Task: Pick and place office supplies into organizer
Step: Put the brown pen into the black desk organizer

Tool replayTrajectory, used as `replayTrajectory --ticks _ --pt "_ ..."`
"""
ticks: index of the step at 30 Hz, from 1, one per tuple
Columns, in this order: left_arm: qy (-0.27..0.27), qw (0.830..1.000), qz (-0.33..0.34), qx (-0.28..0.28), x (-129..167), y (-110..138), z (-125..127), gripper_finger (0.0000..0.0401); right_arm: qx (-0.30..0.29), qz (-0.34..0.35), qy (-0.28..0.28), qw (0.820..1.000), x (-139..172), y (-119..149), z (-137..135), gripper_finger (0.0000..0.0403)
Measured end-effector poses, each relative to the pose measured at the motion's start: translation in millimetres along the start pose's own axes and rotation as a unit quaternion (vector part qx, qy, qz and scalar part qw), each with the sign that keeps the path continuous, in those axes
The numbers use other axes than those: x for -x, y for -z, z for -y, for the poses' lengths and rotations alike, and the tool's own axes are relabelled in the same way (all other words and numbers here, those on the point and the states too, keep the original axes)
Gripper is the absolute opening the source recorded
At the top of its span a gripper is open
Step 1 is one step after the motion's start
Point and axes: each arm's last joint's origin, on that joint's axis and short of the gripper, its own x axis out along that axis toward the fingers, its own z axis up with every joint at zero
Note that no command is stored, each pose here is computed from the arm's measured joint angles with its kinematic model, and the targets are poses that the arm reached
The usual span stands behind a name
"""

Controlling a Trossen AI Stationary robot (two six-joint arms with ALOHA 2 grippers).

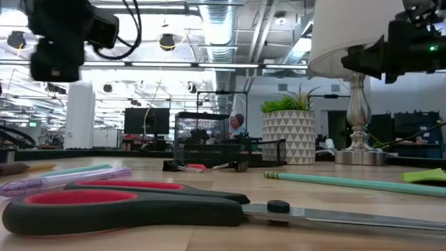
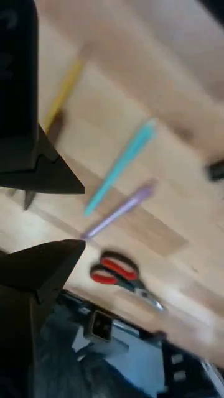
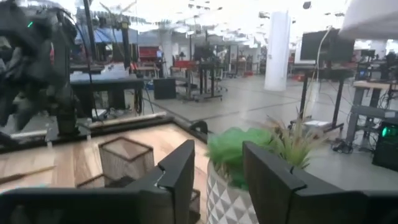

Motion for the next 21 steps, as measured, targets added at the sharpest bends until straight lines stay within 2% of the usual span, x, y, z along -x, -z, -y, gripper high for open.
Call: replayTrajectory --ticks 3,5,7,10,12,16,21 --pt "-0.048 0.997 -0.025 0.063 -18.8 15.2 4.4 0.0122 0.025 0.028 0.005 0.999 0.2 -6.7 1.0 0.0133" --pt "-0.099 0.987 -0.056 0.114 -32.5 29.5 3.2 0.0122 0.045 0.054 0.011 0.997 0.7 -12.7 2.2 0.0134" --pt "-0.14 0.976 -0.092 0.141 -45.7 45.1 3.0 0.0122 0.057 0.08 0.02 0.995 1.6 -19.1 3.7 0.0134" --pt "-0.142 0.968 -0.135 0.156 -63.7 64.0 10.5 0.0122 0.066 0.114 0.032 0.991 3.2 -26.9 5.9 0.0134" --pt "-0.123 0.965 -0.159 0.167 -74.2 73.6 17.5 0.0122 0.075 0.133 0.031 0.988 4.3 -30.7 6.7 0.0133" --pt "-0.095 0.961 -0.165 0.199 -92.6 90.5 28.4 0.0122 0.09 0.17 0.015 0.981 6.2 -36.6 7.0 0.0133" --pt "-0.135 0.944 -0.192 0.231 -111.9 110.5 24.2 0.0122 0.084 0.203 -0.011 0.975 7.8 -40.9 6.5 0.0134"
